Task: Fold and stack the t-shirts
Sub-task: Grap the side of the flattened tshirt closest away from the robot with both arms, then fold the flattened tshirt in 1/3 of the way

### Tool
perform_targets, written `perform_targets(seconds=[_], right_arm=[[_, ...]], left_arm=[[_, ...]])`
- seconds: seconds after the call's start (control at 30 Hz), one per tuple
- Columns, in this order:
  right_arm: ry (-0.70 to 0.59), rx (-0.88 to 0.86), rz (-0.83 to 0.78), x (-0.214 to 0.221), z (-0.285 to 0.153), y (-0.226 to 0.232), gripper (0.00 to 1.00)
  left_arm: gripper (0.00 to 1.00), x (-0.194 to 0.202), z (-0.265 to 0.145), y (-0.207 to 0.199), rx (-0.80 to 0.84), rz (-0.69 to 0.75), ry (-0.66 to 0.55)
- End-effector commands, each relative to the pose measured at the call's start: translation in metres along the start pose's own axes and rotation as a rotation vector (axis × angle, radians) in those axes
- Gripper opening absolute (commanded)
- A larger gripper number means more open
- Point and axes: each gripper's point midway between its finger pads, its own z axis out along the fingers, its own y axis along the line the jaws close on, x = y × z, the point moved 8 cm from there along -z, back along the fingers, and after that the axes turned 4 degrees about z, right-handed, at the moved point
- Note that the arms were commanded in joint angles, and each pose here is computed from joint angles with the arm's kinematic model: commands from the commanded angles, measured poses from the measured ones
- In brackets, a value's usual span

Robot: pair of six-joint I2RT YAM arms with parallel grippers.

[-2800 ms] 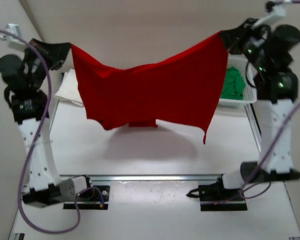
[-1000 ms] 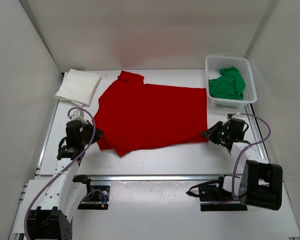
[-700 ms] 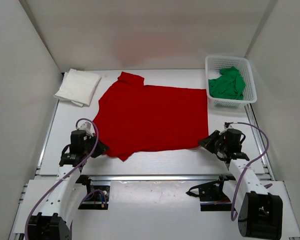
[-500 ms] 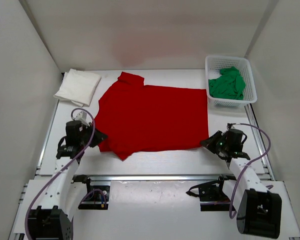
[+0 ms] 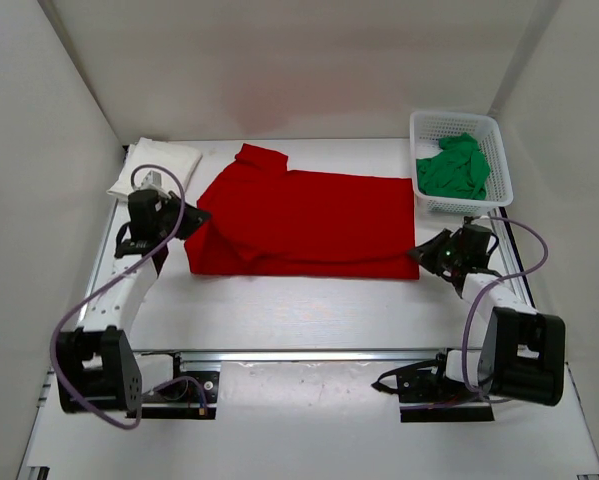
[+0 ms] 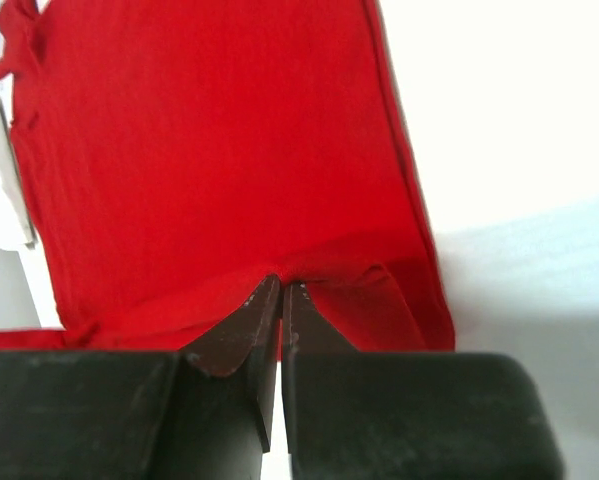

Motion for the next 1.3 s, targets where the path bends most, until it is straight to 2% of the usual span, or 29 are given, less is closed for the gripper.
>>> perform_targets(seconds=[0.0,0.27,0.33,0.4,0.63,0.67,0.7,0.73,0.77,0.8,0.83,0.87,0.9,0.93,0.97,1.07,1.1,1.17,1.2,1.27], right_arm=[[-0.061,-0.075,-0.014,-0.023,0.011,0.019,0.0],[-0.038,-0.055,0.001,-0.039,0.045,0.027,0.0],[-0.03,-0.038,0.0,-0.038,0.05,0.024,0.0],[-0.032,-0.023,-0.01,-0.038,0.054,0.021,0.0],[-0.038,-0.008,-0.002,-0.044,0.064,0.018,0.0],[-0.032,-0.001,-0.005,-0.043,0.066,0.017,0.0],[-0.04,0.003,-0.003,-0.045,0.066,0.018,0.0],[-0.034,-0.008,-0.007,-0.044,0.066,0.022,0.0],[-0.034,-0.01,0.005,-0.045,0.065,0.019,0.04],[-0.043,-0.016,0.002,-0.046,0.062,0.02,0.12],[-0.059,-0.023,-0.009,-0.047,0.058,0.024,0.16],[-0.09,-0.034,-0.012,-0.052,0.051,0.028,0.22],[-0.104,-0.025,-0.025,-0.052,0.049,0.026,0.29],[-0.135,-0.033,-0.043,-0.056,0.041,0.033,0.32],[-0.166,-0.015,-0.057,-0.059,0.033,0.035,0.35],[-0.226,0.006,-0.117,-0.06,0.019,0.041,0.38],[-0.213,0.012,-0.131,-0.053,0.019,0.04,0.36],[-0.218,0.023,-0.146,-0.042,0.013,0.035,0.1],[-0.211,0.011,-0.155,-0.037,0.011,0.037,0.03],[-0.177,0.015,-0.168,-0.023,0.012,0.029,0.0]], left_arm=[[0.0,-0.036,0.017,-0.017,0.032,0.013,-0.101],[0.0,-0.055,0.086,-0.002,-0.077,0.038,-0.028],[0.0,-0.046,0.102,-0.009,-0.064,0.062,0.007],[0.0,-0.044,0.118,0.004,-0.105,0.069,0.03],[0.0,-0.049,0.154,0.001,-0.131,0.114,0.076],[0.01,-0.051,0.156,0.006,-0.138,0.116,0.072],[0.07,-0.05,0.158,0.005,-0.142,0.115,0.077],[0.17,-0.049,0.157,0.006,-0.147,0.112,0.09],[0.21,-0.052,0.155,0.007,-0.128,0.102,0.094],[0.31,-0.052,0.153,0.01,-0.122,0.087,0.096],[0.44,-0.051,0.146,0.01,-0.121,0.075,0.093],[0.51,-0.053,0.134,0.006,-0.103,0.081,0.072],[0.51,-0.051,0.128,0.007,-0.114,0.082,0.055],[0.5,-0.049,0.116,0.005,-0.105,0.085,0.035],[0.45,-0.052,0.099,0.012,-0.123,0.068,-0.008],[0.39,-0.027,0.065,0.016,-0.096,0.051,-0.009],[0.38,-0.011,0.055,0.022,-0.089,0.036,0.01],[0.31,0.018,0.042,0.032,-0.1,0.011,0.052],[0.3,0.034,0.036,0.041,-0.097,0.014,0.066],[0.28,0.045,0.031,0.057,-0.12,-0.029,0.084]])
